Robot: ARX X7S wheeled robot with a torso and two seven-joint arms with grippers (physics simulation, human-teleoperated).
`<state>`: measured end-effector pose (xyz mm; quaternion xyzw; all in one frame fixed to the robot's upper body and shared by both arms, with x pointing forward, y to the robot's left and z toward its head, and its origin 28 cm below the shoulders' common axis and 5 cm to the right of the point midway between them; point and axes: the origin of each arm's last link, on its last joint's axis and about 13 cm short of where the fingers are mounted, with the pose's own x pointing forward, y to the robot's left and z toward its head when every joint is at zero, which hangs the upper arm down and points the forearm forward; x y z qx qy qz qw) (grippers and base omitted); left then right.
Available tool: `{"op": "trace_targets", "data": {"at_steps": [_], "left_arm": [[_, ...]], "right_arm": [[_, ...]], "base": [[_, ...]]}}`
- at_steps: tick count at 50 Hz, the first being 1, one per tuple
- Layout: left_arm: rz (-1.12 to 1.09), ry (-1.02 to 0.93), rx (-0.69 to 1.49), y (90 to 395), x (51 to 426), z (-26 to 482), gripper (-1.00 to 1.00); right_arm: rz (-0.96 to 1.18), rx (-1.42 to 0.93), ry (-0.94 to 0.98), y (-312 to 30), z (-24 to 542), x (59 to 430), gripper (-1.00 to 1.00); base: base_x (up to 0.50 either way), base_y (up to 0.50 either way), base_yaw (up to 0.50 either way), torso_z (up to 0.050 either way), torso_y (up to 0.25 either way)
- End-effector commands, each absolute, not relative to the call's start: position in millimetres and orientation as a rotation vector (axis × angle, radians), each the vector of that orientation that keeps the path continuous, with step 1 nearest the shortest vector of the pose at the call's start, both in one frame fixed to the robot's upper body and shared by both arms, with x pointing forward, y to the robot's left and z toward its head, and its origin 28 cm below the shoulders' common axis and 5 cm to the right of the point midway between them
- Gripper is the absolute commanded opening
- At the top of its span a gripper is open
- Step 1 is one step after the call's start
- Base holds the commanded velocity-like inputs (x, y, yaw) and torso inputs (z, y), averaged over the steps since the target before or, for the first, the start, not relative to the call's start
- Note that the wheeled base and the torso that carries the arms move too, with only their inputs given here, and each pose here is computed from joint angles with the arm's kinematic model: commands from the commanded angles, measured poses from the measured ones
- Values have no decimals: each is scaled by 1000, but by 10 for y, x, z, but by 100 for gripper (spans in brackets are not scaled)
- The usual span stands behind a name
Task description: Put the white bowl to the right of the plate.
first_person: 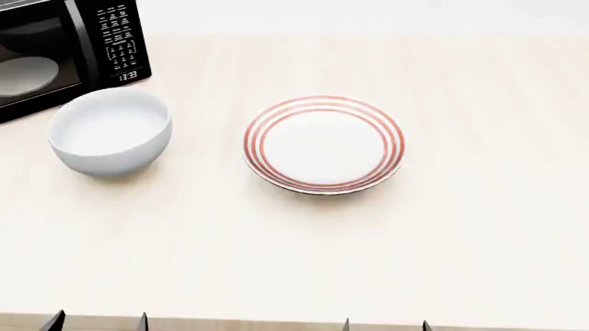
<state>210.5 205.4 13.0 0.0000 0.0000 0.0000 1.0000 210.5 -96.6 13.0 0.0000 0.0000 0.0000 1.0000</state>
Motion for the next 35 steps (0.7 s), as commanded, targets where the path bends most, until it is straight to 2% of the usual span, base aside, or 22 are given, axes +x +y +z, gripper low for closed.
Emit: {"op": "trace_targets", "data": {"at_steps": [1, 20, 35], "left_arm": [[0, 0, 0, 2056, 2100, 141, 100], [5, -4, 9, 2094, 2037, 241, 100], [-1, -8, 21, 2089, 2030, 238, 100]], "right_arm": [[0, 0, 0, -962, 136, 2100, 100], [70, 60, 4, -987, 180, 2066, 100], [80, 83, 11, -1025, 246, 2045, 100]], "base": [[0, 0, 0, 0, 0], [8, 11, 0, 0, 0], [479, 242, 0, 0, 0]]}}
